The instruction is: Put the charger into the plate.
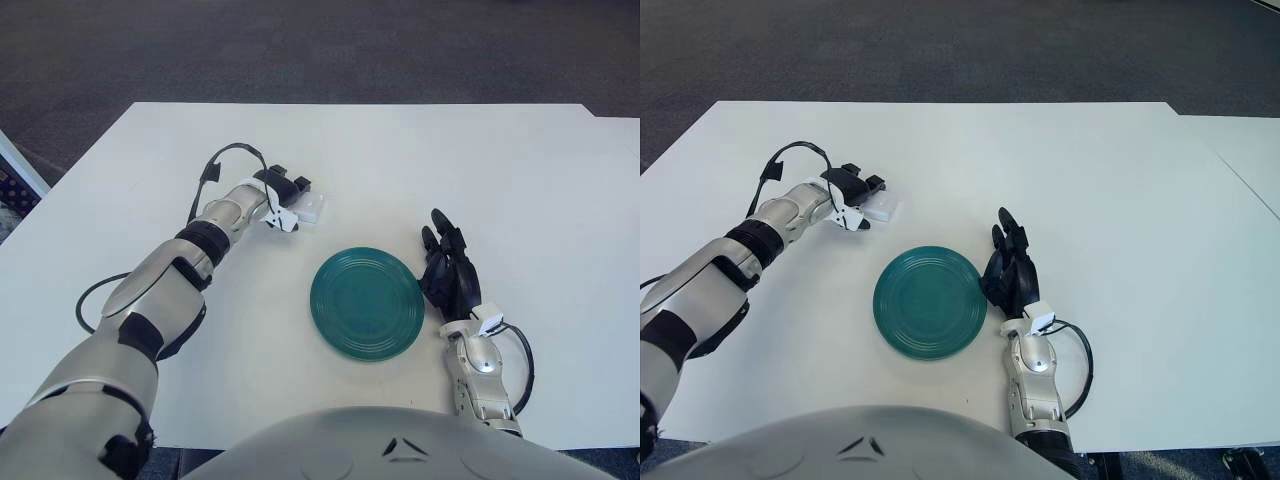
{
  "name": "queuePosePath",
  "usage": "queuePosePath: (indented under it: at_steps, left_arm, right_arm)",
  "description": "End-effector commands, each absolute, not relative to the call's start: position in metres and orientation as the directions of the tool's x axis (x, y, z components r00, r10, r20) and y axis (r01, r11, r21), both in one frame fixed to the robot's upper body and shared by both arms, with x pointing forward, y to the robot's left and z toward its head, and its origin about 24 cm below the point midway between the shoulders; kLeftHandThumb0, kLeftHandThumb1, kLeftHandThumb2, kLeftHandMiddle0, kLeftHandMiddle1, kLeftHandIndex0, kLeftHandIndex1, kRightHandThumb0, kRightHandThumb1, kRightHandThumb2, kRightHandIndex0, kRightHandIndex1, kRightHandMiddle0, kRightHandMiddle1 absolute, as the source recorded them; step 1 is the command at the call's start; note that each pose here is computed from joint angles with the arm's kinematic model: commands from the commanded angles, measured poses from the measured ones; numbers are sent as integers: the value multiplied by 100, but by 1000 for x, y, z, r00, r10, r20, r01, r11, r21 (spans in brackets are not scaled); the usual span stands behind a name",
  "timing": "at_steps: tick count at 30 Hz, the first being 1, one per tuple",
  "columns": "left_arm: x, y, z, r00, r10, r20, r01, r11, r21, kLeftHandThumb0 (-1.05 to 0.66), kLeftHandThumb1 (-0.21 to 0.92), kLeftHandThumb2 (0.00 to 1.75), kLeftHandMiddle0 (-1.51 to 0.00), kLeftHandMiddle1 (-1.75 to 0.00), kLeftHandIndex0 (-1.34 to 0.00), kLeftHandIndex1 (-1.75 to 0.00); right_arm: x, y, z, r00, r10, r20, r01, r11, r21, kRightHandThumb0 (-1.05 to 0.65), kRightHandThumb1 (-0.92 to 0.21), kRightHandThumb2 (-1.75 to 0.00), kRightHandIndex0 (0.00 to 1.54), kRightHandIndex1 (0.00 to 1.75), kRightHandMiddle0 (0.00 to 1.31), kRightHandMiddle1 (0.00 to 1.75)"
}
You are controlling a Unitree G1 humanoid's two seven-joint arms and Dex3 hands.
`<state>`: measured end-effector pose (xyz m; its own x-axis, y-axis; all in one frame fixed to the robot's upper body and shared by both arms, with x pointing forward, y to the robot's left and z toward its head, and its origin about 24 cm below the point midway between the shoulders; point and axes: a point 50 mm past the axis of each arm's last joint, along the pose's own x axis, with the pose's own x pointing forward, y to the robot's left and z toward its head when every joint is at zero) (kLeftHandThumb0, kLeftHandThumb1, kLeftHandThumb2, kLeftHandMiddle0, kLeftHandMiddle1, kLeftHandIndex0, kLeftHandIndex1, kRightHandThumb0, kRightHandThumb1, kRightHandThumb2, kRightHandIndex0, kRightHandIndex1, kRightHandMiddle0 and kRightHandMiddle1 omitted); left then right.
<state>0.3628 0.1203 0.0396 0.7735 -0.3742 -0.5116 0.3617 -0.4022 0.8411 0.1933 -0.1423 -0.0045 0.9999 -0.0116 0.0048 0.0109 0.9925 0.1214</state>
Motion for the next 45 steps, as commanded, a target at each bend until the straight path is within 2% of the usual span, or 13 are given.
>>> queuePosePath:
  at_steps: [1, 4, 7, 12, 23, 30, 35, 45]
  left_arm:
    - [342, 135, -7, 717, -288, -635, 506, -411, 758, -90, 92, 44, -51, -175, -23, -164]
    - [342, 135, -9, 736, -284, -615, 529, -326, 784, -83, 92, 44, -58, -175, -36, -170]
    - [343, 135, -8, 741, -295, -603, 558, -229, 798, -75, 92, 46, -69, -175, -54, -173]
    - [342, 130, -6, 731, -327, -599, 593, -132, 795, -65, 92, 49, -82, -175, -65, -174]
    - [344, 130, -6, 762, -305, -571, 593, -25, 805, -50, 92, 57, -91, -175, -69, -175]
    - [344, 130, -3, 798, -339, -498, 530, 0, 848, -45, 92, 60, -97, -175, -76, -175]
    - [342, 129, -2, 833, -371, -410, 440, -2, 898, -45, 92, 61, -96, -175, -77, -175]
    - [342, 129, -1, 851, -379, -363, 395, 8, 918, -45, 92, 63, -91, -175, -77, -175]
  right_arm:
    - [167, -144, -43, 977, -14, -212, 44, 990, 137, -86, -92, -93, 9, 0, 0, 24]
    - [167, -145, -44, 977, -29, -210, 58, 989, 137, -87, -92, -92, 9, 0, 0, 24]
    - [167, -146, -44, 978, -33, -206, 60, 990, 127, -87, -92, -91, 9, 0, 0, 26]
    - [167, -147, -46, 978, -17, -206, 43, 992, 121, -88, -92, -93, 10, 1, 0, 26]
    - [167, -145, -45, 979, -13, -203, 38, 993, 116, -86, -92, -94, 12, 1, 0, 29]
    - [168, -145, -45, 980, -19, -196, 39, 994, 99, -87, -92, -95, 13, 1, 0, 32]
    - [168, -146, -46, 981, -16, -194, 35, 995, 95, -86, -92, -95, 13, 1, 0, 33]
    - [168, -146, -47, 981, -30, -191, 52, 992, 112, -87, -92, -94, 13, 0, 0, 32]
